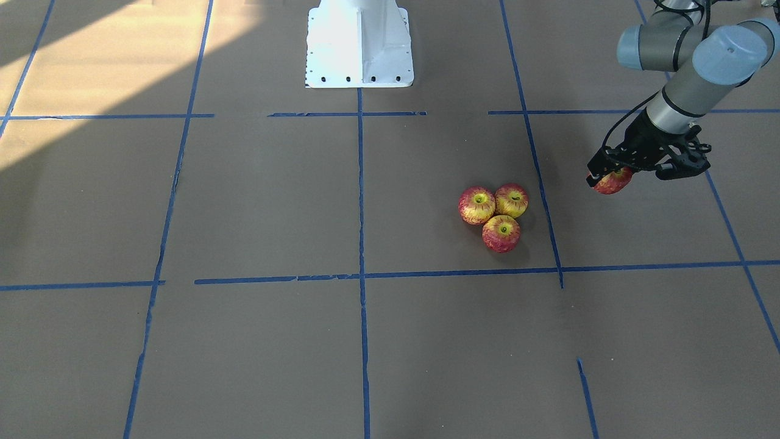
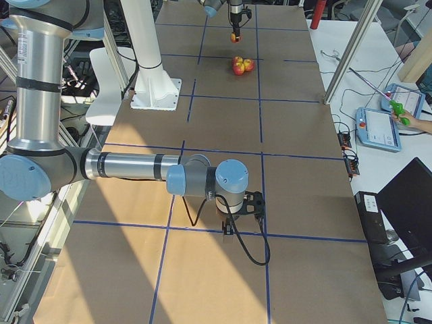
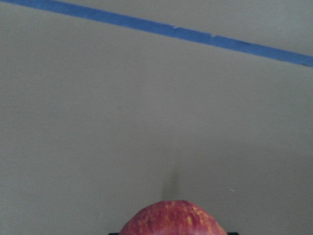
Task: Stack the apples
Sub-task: 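Lift the apple with the left gripper and carry it over the three-apple cluster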
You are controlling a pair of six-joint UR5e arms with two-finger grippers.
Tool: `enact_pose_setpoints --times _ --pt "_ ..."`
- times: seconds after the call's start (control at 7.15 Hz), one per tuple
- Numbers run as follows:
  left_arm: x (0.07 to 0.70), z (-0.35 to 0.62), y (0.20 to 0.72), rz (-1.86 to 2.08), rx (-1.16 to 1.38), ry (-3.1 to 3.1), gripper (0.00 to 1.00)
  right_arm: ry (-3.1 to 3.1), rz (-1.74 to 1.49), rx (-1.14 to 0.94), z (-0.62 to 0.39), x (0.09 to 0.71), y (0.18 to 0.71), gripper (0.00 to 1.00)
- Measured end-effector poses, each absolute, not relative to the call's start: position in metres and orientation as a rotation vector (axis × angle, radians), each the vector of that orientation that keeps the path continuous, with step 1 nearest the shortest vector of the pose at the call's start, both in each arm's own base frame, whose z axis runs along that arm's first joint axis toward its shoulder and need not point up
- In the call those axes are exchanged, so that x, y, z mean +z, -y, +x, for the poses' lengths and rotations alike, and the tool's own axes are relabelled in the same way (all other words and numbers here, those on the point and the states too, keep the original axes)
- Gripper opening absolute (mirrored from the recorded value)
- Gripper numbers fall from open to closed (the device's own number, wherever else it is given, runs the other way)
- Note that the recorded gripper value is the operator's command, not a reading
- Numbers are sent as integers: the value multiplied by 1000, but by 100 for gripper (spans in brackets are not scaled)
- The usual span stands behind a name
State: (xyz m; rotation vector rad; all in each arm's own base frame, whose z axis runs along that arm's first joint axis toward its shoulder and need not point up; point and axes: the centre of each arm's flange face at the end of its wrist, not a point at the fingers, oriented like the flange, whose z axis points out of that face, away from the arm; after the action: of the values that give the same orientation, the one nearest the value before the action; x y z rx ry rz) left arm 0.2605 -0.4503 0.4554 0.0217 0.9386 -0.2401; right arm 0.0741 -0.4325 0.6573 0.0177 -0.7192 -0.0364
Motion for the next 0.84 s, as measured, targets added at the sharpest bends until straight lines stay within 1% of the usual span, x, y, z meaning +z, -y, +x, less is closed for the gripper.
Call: enact_pose_setpoints --times 0.28,0.42,0.56,0.84 --pt "368 313 477 -7 -293 -978 0 719 18 -37 74 657 433 100" --pt "338 348 484 -13 -294 -955 0 719 18 -37 74 657 433 100" --pt "326 372 485 -5 -292 -929 0 719 19 -37 74 657 433 100" --pt "323 391 486 6 -290 -905 0 719 18 -37 74 657 433 100"
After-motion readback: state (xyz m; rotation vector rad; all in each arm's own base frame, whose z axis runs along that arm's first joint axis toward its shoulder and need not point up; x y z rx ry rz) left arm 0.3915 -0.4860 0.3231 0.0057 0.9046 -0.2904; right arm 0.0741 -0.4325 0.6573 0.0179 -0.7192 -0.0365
